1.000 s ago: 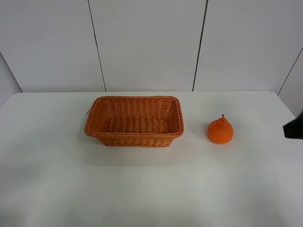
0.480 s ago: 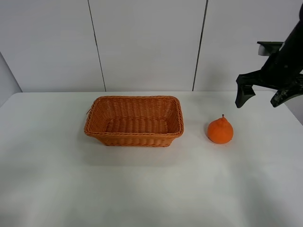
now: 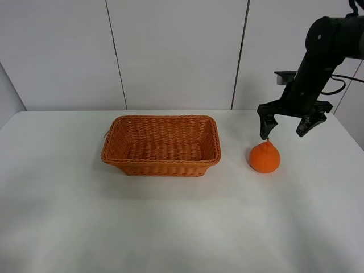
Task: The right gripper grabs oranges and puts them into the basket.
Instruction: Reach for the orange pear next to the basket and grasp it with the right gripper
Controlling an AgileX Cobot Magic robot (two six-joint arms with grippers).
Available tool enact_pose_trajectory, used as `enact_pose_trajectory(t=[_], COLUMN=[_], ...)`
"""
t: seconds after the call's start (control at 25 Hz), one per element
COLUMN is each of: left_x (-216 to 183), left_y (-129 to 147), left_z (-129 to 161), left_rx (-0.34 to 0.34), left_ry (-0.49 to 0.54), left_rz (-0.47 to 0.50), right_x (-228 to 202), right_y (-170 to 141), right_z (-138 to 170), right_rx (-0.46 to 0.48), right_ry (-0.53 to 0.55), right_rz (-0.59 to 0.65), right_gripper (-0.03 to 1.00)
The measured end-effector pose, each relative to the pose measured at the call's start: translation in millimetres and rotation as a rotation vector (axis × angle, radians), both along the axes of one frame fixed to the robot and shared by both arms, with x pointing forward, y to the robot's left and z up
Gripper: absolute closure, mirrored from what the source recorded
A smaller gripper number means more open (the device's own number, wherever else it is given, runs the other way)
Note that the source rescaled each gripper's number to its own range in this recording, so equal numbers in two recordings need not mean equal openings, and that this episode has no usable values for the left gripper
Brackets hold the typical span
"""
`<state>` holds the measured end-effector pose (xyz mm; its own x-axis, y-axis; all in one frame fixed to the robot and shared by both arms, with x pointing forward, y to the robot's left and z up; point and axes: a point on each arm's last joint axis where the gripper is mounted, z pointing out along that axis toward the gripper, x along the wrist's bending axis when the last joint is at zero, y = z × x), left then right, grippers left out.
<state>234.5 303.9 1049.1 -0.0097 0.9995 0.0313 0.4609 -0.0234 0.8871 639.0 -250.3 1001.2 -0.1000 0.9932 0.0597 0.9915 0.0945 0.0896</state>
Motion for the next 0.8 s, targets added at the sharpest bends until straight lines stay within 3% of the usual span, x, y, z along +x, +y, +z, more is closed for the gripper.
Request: enact_pose_trajectory(t=[0.44,0.64,0.72,0.8], left_x=[0.0,0.0,0.0,0.0], left_y=[0.0,0.0,0.0,0.0], left_z=[0.0,0.0,0.0,0.0], left_rx=[0.0,0.0,0.0,0.0], left_ry=[0.0,0.0,0.0,0.0], left_rz=[0.0,0.0,0.0,0.0], right_x=[27.4,31.2,32.6,32.6], right_y=[3.4,3.7,3.8,3.8], right_z=[-93.9,-106.7,-106.6,-106.6], right_rx=[-0.001,-0.001,0.0,0.001], right_ry=[0.066,0.054,0.039,0.039], right_rz=[-0.015,-0.017,-0.018,-0.018], right_gripper=[-0.03,-0.03,0.04,0.22])
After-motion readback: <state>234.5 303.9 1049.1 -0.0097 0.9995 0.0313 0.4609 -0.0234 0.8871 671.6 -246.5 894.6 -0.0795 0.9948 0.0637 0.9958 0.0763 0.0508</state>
